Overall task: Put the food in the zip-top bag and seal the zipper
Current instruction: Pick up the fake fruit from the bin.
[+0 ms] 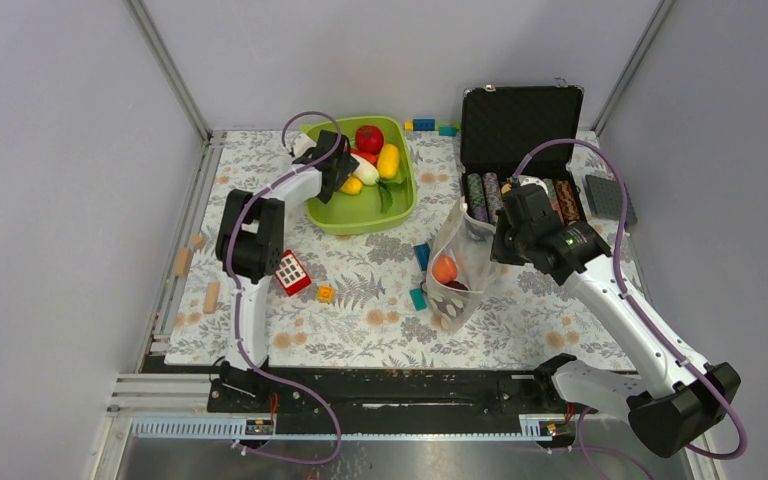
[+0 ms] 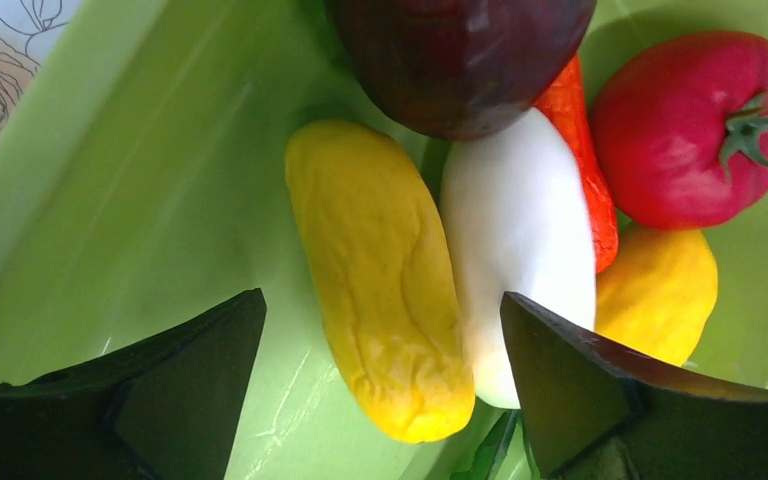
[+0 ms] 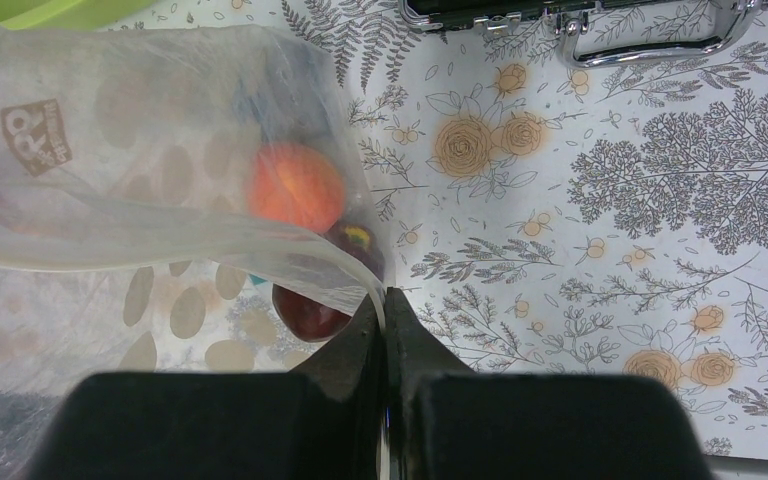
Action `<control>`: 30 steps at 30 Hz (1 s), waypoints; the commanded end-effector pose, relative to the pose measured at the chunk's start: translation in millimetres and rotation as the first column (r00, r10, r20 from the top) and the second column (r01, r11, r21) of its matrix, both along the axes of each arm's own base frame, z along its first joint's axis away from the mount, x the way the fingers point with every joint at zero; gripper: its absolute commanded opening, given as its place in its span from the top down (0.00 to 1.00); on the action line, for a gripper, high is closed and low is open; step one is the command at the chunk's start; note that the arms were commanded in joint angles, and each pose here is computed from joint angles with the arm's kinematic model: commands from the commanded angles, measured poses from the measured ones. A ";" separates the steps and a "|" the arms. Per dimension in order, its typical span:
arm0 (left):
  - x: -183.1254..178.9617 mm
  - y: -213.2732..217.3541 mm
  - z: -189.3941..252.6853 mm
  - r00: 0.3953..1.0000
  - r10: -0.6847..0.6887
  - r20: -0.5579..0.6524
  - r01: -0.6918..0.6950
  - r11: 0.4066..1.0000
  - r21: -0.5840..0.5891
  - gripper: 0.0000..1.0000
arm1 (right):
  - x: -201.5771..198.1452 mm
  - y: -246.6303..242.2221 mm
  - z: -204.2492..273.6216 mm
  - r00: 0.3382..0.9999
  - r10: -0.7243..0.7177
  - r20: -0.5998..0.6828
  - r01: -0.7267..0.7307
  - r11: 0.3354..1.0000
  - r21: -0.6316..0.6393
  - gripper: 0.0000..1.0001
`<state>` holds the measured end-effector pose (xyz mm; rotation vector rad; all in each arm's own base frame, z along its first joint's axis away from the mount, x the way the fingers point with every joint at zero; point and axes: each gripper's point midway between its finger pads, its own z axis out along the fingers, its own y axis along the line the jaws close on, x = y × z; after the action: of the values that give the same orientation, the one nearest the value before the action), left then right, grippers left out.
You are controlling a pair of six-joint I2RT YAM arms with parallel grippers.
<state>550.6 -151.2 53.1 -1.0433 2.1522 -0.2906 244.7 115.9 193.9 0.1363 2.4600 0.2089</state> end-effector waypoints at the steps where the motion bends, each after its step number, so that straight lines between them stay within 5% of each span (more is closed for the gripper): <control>1: 16.7 5.7 5.3 0.992 0.111 0.052 -0.108 0.993 -0.044 0.14 | 6.3 -6.1 5.4 0.999 -0.016 0.043 0.017 1.000 -0.021 1.00; 7: 16.4 3.5 -8.7 0.992 0.123 0.021 -0.122 0.991 -0.057 0.26 | 7.2 -7.3 3.4 0.999 -0.021 0.039 0.022 0.999 -0.030 1.00; 18: 14.0 -11.5 17.1 0.996 0.035 0.084 -0.025 0.993 -0.115 0.85 | 7.9 -8.5 3.6 0.999 -0.028 0.043 0.030 0.999 -0.034 1.00; 24: -1.0 -27.7 104.7 0.947 -0.124 0.295 0.159 0.983 -0.095 0.91 | 7.0 -6.1 5.5 0.999 -0.023 0.050 0.024 1.000 -0.016 1.00; 30: -42.2 -57.4 190.9 0.817 -0.330 0.473 0.371 0.929 0.006 0.90 | 6.5 -1.0 5.8 0.999 -0.014 0.049 0.014 1.000 0.013 1.00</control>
<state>519.2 -175.6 128.8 -0.8347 2.0830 -0.5225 247.7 112.6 191.8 0.1394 2.4464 0.1830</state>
